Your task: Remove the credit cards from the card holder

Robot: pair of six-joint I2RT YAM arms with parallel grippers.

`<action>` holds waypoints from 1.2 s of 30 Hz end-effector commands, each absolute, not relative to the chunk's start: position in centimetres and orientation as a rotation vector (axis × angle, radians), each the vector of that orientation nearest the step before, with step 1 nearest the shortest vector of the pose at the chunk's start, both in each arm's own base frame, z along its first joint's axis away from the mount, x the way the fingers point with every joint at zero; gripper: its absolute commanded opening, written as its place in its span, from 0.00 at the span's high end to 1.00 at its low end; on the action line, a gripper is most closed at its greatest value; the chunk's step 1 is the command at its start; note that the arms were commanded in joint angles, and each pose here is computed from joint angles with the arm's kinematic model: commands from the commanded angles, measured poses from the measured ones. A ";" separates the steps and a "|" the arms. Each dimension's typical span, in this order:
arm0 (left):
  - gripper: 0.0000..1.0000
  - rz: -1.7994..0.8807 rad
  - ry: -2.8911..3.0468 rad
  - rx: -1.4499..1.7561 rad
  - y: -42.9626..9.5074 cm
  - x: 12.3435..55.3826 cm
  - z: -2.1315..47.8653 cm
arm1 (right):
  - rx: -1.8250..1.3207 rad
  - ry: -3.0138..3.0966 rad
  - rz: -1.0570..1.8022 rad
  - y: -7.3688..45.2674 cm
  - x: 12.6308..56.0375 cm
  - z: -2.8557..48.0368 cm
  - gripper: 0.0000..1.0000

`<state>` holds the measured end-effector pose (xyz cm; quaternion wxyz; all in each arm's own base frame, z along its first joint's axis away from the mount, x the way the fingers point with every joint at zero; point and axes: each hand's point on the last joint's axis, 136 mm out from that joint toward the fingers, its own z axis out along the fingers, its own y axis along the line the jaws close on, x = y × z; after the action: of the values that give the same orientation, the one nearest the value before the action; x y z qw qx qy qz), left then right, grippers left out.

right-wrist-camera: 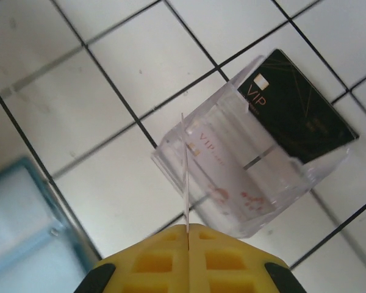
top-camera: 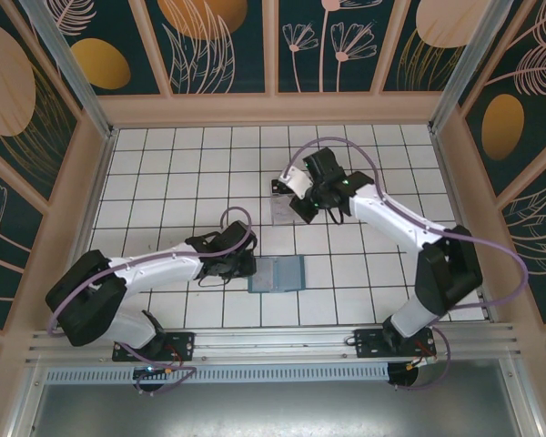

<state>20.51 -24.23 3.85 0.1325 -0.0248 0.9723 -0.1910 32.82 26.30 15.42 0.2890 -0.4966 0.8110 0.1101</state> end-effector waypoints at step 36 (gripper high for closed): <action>0.82 -0.505 2.816 -0.149 -21.5 19.9 3.6 | -2.039 2.036 0.046 27.9 36.0 8.7 0.83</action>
<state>19.93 -22.24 3.46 0.1351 -0.0410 0.9721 -0.1872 35.04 27.50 7.79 0.1096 -0.7068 0.6981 0.0329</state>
